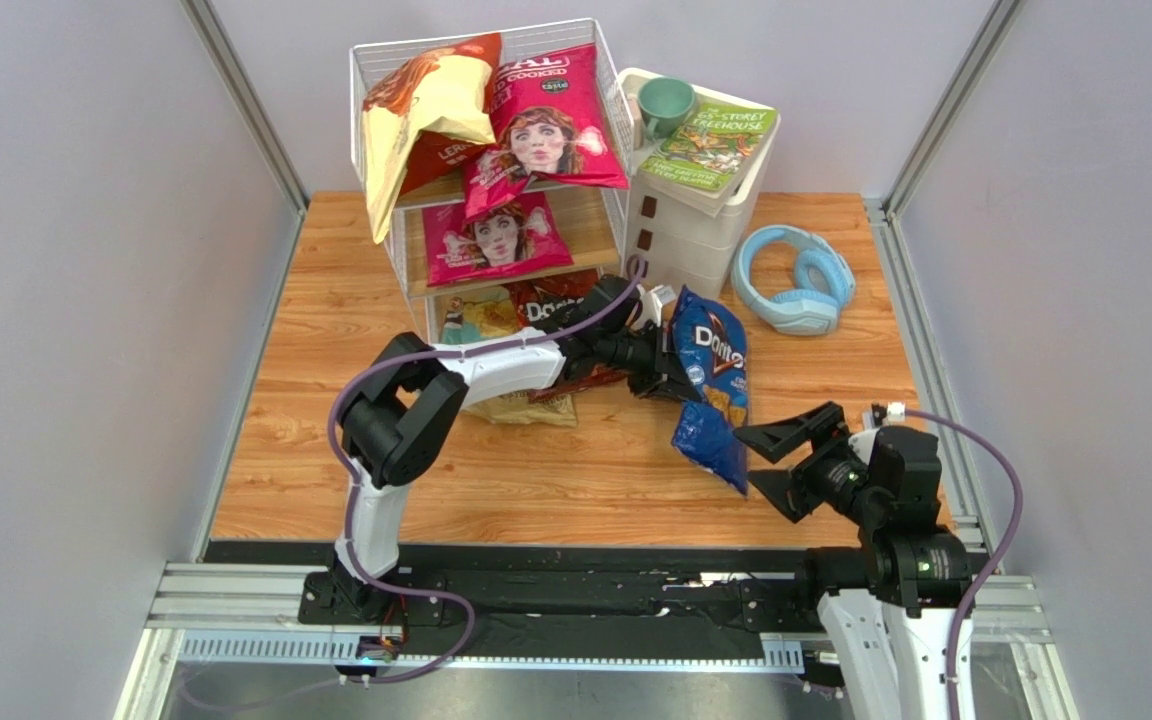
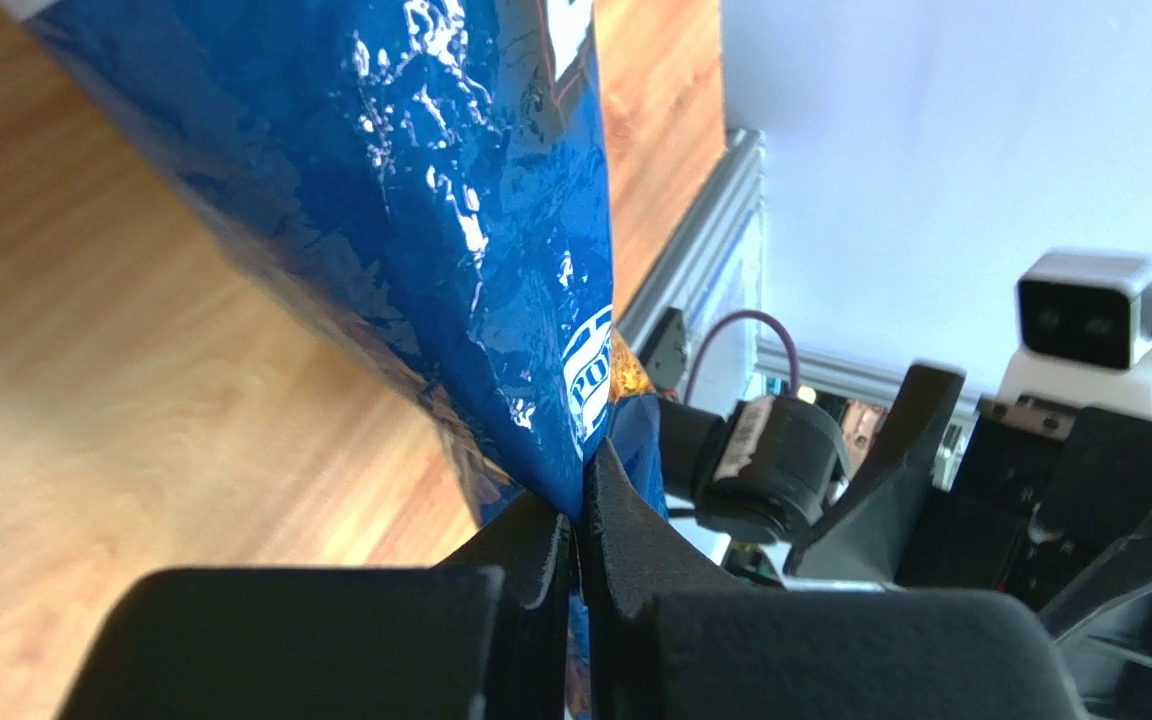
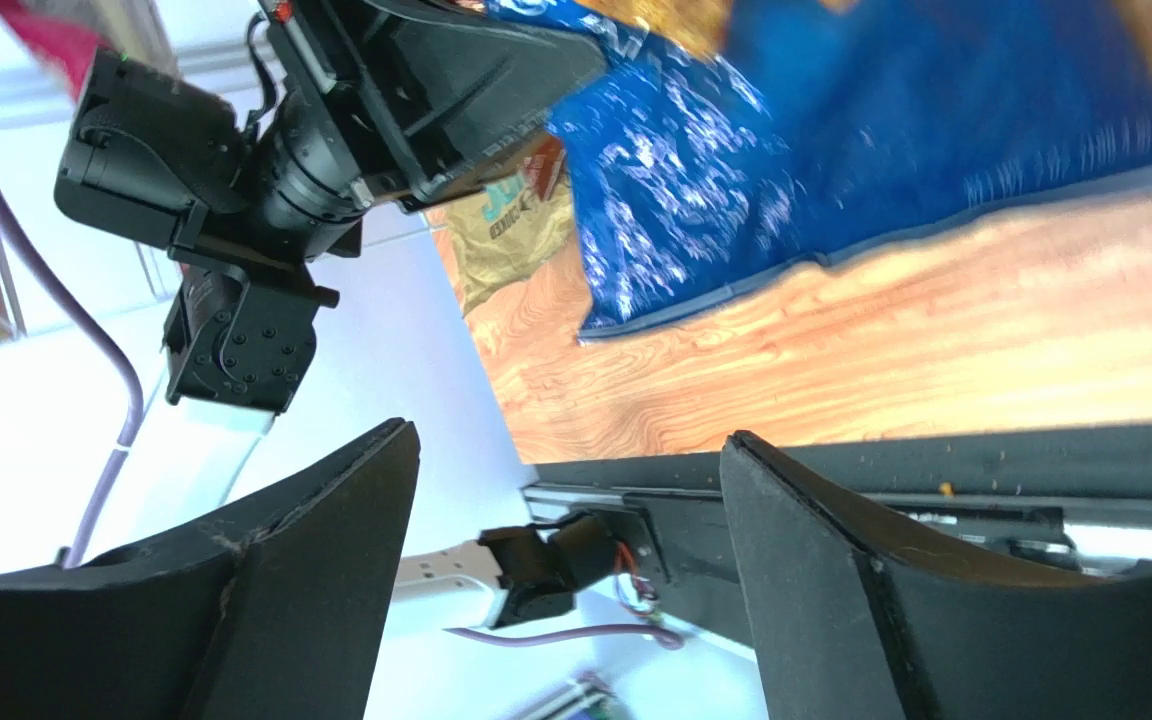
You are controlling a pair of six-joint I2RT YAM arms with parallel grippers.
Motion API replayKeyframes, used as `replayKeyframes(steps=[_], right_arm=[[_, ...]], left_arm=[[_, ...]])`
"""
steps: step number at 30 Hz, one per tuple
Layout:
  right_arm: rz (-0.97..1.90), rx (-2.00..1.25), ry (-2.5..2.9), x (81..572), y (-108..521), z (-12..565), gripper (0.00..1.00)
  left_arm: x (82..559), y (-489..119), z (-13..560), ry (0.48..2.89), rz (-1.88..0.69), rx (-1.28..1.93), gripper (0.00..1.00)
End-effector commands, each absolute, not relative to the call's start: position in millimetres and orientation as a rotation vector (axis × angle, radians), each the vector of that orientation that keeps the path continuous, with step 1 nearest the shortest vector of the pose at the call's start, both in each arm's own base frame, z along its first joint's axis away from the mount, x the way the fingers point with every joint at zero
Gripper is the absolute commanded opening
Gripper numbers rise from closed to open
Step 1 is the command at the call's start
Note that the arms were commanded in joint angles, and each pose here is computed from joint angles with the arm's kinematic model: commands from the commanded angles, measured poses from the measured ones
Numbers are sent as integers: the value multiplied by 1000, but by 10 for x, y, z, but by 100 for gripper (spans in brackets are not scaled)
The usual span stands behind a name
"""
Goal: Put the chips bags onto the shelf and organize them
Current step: Pick up the potato chip from the center of the board.
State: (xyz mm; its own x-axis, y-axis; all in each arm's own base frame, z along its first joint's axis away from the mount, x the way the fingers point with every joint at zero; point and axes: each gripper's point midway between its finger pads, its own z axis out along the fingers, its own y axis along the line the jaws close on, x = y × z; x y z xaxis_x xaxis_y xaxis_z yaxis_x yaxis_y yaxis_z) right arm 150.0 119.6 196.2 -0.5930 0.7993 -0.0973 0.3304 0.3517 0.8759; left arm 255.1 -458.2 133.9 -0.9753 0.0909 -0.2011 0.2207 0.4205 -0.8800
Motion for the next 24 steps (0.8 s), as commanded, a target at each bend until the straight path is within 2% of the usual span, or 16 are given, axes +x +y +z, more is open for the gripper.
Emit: replayKeyframes(steps=[1, 24], right_arm=[[1193, 1285, 2088, 1408, 1161, 1702, 78], [1103, 1650, 2354, 1838, 1436, 1550, 80]], left_arm=[[2686, -4629, 1544, 2483, -1630, 294, 0], [2652, -4412, 1555, 2449, -1513, 274, 0]])
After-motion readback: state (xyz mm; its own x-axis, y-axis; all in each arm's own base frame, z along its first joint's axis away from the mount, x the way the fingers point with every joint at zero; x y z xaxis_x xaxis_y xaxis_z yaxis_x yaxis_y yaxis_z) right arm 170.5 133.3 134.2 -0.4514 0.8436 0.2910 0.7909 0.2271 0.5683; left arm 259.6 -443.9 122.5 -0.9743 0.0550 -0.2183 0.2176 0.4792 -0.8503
